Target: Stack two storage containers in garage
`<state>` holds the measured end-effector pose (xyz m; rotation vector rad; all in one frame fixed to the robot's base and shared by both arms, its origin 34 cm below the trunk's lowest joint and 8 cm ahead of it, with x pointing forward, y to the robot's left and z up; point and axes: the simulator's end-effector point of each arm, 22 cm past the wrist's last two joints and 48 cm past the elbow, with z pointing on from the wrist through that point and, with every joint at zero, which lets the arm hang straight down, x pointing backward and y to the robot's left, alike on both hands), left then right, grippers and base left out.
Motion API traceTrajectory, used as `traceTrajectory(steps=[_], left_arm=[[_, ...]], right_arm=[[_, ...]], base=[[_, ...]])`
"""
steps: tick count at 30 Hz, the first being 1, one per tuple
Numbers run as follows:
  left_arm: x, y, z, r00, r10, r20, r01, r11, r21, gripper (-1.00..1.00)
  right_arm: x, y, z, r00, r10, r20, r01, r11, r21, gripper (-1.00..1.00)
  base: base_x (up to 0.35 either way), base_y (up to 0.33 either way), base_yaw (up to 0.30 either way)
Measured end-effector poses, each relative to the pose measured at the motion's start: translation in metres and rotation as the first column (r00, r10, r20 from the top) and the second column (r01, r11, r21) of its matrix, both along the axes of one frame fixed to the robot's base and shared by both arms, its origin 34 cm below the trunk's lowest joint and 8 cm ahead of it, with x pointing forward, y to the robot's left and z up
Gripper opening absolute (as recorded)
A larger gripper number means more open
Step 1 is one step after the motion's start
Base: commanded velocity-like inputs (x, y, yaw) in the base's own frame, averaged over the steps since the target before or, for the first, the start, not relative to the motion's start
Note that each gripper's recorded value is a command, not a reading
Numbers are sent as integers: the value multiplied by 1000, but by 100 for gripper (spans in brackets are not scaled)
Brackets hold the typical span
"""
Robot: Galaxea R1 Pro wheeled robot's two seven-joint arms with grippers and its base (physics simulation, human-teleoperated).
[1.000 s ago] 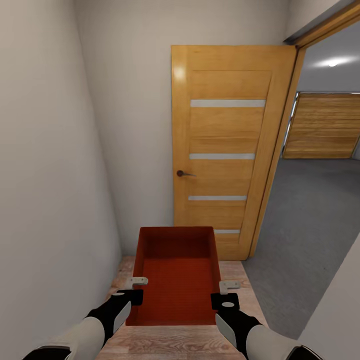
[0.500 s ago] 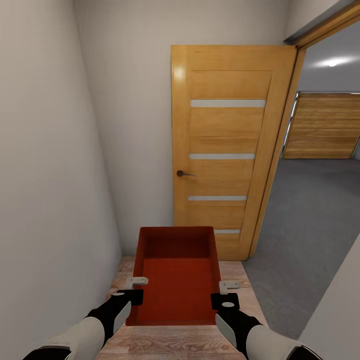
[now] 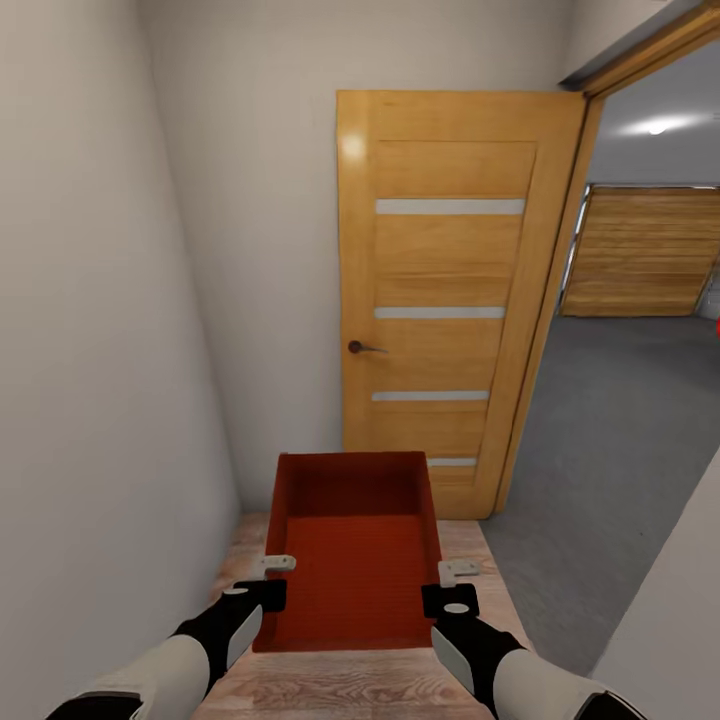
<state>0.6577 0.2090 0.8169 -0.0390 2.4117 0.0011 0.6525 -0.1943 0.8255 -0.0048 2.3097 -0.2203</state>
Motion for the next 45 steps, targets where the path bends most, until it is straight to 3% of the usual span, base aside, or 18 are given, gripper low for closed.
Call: traceTrajectory(steps=[18, 45], left_arm=[[0, 0, 0, 1000, 0, 1, 0, 1000, -1, -100], [1, 0, 2, 1000, 0, 4, 0, 1000, 0, -100]], right_arm=[[0, 0, 1, 1000, 0, 1, 0, 1000, 0, -100], [1, 0, 1, 1000, 0, 3, 0, 1000, 0, -100]], base=[[15, 11, -239], [235, 207, -242]])
